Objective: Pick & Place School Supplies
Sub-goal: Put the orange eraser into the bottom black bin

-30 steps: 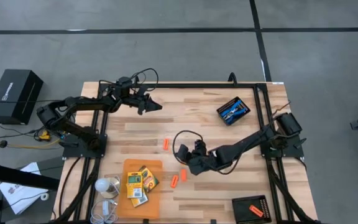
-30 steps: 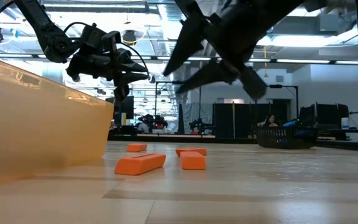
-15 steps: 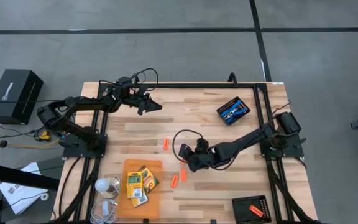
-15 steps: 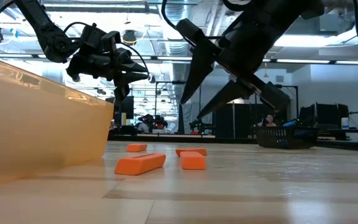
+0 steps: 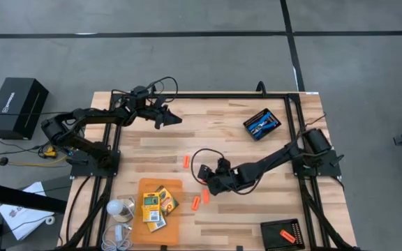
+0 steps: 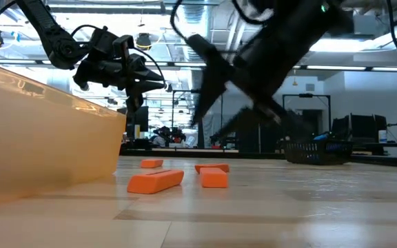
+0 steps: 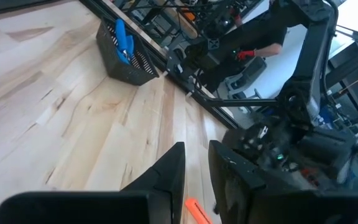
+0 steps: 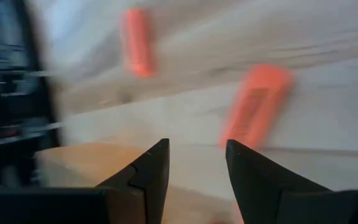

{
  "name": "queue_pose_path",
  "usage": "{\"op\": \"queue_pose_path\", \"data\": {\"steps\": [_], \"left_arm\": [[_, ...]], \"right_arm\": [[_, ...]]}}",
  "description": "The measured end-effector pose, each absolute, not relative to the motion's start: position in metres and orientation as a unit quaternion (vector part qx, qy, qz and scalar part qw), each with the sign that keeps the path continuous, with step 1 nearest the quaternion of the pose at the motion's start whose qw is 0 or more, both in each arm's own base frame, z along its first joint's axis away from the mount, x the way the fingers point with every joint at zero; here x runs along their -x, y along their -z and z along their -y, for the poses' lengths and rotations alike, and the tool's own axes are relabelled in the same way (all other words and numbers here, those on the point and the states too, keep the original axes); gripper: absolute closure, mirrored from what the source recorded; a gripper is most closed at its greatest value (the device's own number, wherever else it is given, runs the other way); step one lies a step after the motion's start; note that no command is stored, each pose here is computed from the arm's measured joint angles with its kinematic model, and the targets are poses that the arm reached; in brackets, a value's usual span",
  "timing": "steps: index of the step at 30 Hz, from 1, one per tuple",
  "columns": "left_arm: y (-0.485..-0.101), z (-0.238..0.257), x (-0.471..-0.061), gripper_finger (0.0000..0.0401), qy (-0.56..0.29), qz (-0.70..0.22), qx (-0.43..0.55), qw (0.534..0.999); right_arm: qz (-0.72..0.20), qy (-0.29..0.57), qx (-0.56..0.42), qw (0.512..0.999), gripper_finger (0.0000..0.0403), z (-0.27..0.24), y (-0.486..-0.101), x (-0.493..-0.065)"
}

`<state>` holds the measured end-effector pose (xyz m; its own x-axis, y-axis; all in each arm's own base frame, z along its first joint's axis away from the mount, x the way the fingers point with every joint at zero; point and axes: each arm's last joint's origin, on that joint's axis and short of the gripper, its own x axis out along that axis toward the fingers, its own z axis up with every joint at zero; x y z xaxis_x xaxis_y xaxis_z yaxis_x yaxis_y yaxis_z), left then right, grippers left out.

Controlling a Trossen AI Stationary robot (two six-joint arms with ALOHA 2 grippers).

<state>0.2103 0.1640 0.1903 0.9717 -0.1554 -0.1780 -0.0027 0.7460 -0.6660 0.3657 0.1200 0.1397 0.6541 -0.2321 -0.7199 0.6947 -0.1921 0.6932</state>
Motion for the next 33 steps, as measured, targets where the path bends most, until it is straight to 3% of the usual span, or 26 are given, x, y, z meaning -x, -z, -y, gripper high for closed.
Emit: {"op": "queue_pose_path", "data": {"steps": [5,33], "left_arm": [[-0.1892,-0.1639,-0.21,0.0334,0.038,-0.116,0.359,0.925],[-0.1872,-0.1637,-0.2095,0.0334,0.036,-0.123,0.358,0.925]], "right_arm": [[-0.178,0.373,-0.679,0.606,0.0254,-0.1224,-0.1255,-0.3707],[-0.189,0.394,-0.672,0.598,0.0255,-0.1146,-0.1261,-0.3688]]}}
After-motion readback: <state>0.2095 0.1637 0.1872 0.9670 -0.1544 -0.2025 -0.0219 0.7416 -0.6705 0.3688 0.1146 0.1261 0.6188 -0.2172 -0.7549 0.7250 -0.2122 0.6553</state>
